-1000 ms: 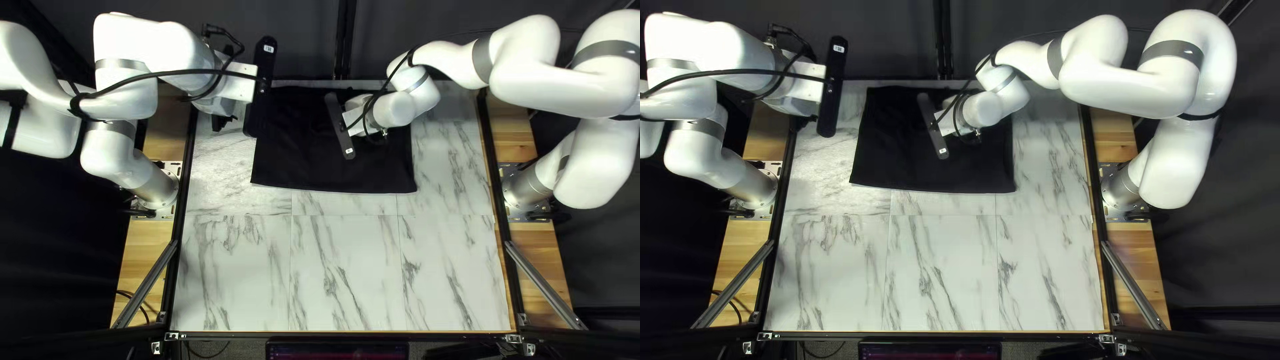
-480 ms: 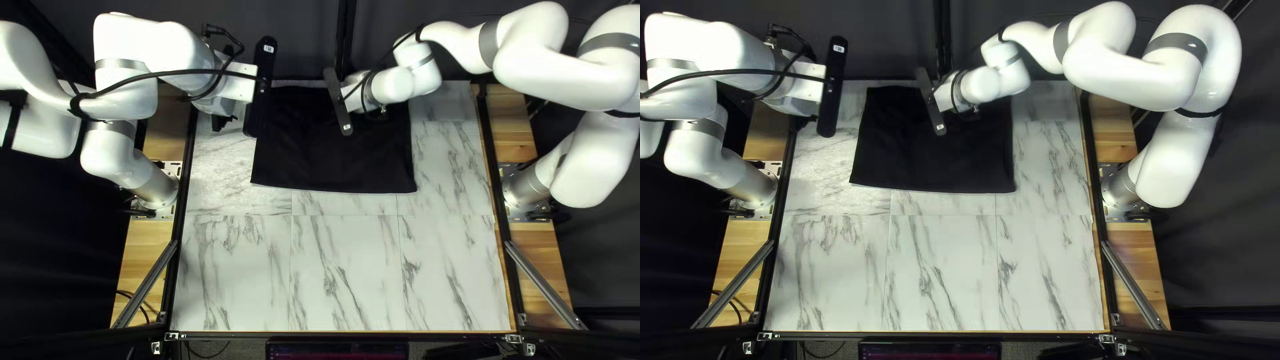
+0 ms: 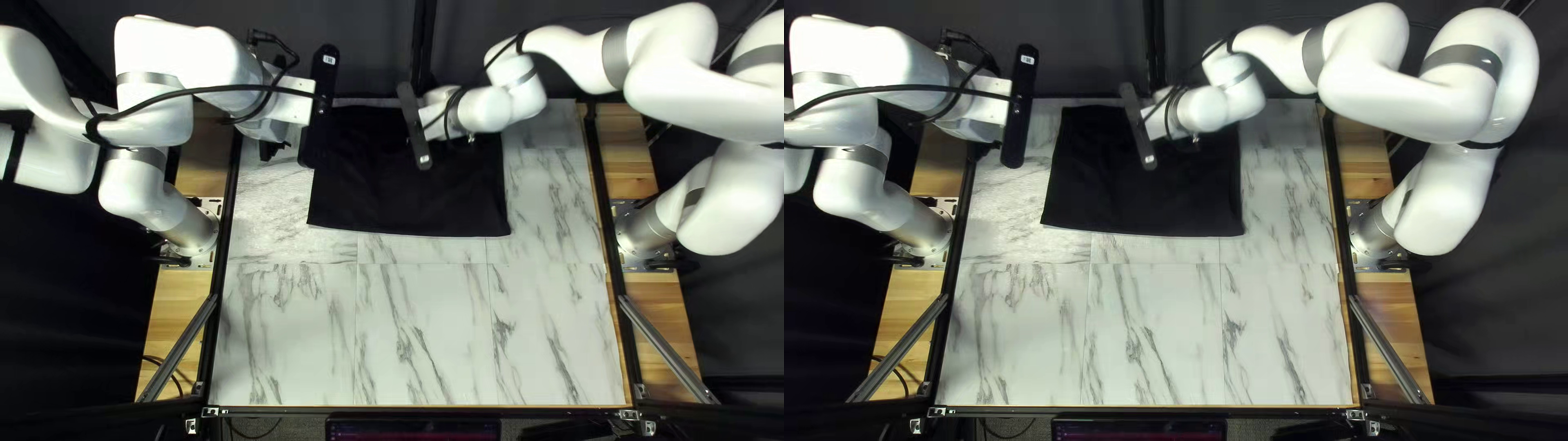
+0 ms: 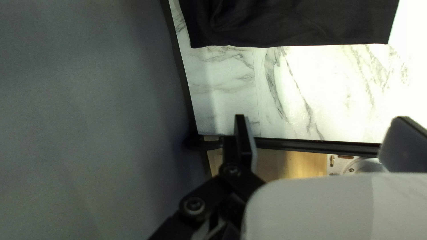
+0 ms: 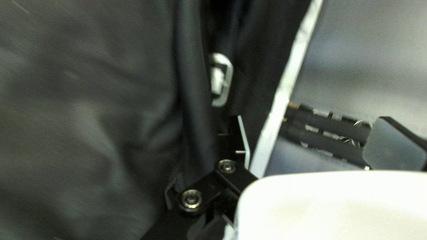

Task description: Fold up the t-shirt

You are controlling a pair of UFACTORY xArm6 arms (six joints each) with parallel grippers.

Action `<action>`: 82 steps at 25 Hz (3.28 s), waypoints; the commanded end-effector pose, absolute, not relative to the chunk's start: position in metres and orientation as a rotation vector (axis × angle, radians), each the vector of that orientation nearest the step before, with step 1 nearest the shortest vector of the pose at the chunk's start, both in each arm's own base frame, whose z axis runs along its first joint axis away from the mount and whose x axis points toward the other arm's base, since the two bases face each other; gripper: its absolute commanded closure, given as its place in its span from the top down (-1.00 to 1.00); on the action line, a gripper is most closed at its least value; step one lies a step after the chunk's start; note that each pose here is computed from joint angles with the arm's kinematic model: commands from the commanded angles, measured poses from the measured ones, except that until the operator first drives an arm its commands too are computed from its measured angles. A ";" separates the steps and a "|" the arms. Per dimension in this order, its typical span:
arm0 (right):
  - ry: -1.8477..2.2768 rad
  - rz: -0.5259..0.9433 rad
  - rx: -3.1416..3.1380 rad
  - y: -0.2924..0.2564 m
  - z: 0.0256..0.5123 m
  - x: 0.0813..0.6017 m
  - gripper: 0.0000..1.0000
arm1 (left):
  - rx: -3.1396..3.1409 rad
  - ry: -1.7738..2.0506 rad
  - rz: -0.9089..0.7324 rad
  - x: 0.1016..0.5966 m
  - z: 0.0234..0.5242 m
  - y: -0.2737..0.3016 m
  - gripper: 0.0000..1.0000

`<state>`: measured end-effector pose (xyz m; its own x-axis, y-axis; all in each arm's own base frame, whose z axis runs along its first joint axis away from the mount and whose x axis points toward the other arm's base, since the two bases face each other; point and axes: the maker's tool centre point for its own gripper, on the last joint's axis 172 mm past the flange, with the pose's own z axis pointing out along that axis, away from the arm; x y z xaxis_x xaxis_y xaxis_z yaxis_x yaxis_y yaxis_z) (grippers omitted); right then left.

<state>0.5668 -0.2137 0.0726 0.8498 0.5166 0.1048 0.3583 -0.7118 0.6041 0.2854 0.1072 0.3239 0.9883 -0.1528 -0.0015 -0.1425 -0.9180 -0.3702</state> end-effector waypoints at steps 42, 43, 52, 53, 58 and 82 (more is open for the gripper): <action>0.651 0.374 2.393 -0.237 0.089 0.588 1.00 | -2.755 0.212 -0.039 0.285 0.324 0.107 1.00; 0.660 0.380 2.397 -0.235 0.081 0.593 1.00 | -2.755 0.212 -0.039 0.285 0.324 0.107 1.00; 0.660 0.377 2.422 -0.270 0.066 0.604 1.00 | -2.755 0.212 -0.039 0.285 0.324 0.107 1.00; 0.655 0.370 2.424 -0.277 0.064 0.605 1.00 | -2.755 0.212 -0.039 0.285 0.324 0.107 1.00; 0.627 0.356 2.414 -0.299 0.073 0.603 1.00 | -2.755 0.212 -0.039 0.285 0.324 0.107 1.00; 0.620 0.374 2.355 -0.233 0.083 0.590 1.00 | -2.755 0.212 -0.039 0.285 0.324 0.107 1.00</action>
<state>0.5857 -0.2341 0.0840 0.8495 0.5185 0.0974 0.3290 -0.6650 0.6705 0.2854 0.1072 0.3239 0.9883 -0.1528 -0.0014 -0.1425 -0.9180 -0.3702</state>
